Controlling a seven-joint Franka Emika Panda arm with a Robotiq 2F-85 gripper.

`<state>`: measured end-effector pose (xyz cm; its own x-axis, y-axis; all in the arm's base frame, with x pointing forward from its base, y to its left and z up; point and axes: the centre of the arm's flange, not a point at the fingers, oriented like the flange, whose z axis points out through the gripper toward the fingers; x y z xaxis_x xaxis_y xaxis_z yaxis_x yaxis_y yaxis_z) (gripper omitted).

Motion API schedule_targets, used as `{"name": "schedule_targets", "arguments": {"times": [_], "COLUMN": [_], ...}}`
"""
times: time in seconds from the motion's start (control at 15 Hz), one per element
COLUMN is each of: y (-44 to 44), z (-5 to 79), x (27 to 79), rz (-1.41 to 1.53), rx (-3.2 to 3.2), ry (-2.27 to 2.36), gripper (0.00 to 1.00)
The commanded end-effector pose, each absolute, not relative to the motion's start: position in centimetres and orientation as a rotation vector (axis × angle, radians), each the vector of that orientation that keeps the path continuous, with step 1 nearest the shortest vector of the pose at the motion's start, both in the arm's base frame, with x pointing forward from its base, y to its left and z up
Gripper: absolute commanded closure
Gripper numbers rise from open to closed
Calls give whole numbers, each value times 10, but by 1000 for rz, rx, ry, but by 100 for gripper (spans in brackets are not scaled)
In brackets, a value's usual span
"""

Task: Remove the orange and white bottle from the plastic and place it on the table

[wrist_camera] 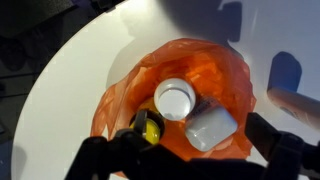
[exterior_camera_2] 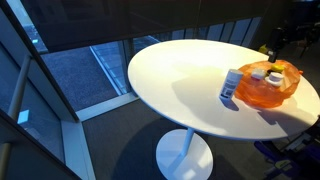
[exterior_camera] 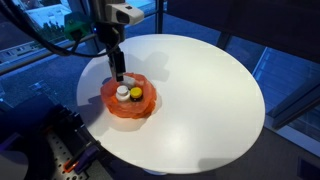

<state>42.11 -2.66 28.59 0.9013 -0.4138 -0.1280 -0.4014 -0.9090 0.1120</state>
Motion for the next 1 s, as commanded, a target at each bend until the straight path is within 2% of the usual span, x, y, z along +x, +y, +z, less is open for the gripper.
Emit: {"name": "schedule_targets", "arguments": {"times": [0.0, 0.93], "y": [-43, -43], "z": [283, 257], "x": [410, 402], "rz": [-256, -139], "rx": [2980, 3026], "ry": [-626, -612], "gripper": [0, 0]}}
